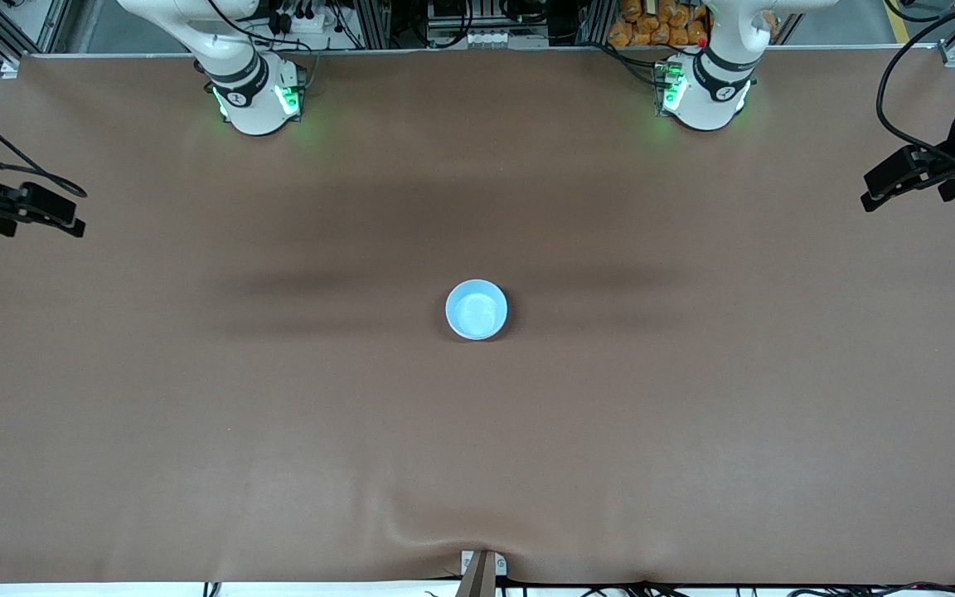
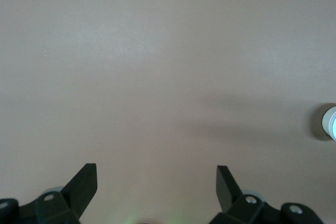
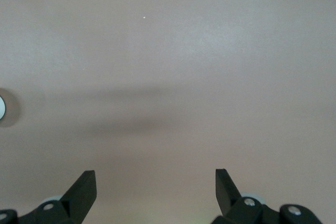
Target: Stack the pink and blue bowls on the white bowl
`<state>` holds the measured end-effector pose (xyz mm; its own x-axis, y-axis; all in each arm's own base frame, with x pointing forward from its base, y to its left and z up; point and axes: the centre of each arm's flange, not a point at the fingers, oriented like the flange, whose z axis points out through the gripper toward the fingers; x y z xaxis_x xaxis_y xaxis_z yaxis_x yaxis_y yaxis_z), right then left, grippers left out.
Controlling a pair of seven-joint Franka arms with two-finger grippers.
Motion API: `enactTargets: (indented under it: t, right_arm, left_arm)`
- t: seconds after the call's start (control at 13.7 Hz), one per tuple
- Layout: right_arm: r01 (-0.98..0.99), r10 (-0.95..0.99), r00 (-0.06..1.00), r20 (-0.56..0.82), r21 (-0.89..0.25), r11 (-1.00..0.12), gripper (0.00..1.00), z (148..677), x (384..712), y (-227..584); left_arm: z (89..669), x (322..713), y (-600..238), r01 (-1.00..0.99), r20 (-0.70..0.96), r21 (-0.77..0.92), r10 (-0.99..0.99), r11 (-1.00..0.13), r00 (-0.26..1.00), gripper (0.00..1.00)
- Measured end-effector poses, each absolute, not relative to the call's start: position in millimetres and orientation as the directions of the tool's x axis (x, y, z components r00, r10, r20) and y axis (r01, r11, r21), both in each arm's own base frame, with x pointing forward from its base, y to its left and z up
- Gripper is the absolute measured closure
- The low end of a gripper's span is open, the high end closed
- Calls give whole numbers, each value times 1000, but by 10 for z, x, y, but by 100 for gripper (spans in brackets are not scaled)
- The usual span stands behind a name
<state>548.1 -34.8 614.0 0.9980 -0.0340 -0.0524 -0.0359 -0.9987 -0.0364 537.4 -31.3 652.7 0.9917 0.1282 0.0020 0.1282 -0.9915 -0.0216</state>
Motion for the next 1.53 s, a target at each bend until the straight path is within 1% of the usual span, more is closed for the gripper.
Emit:
enactTargets:
  t: [0.22,1.53]
  right_arm:
    - [-35,-34,998,-46,-34,-999,0,6222,5473,-350]
    - [-45,-43,997,-60,-32,-998,0,6196,5474,-401]
  left_arm:
    - [6527,5374,-313,128,2,-22,128,-992,992,0]
    - [6540,5367,-348,122,5,-21,122,-992,993,0]
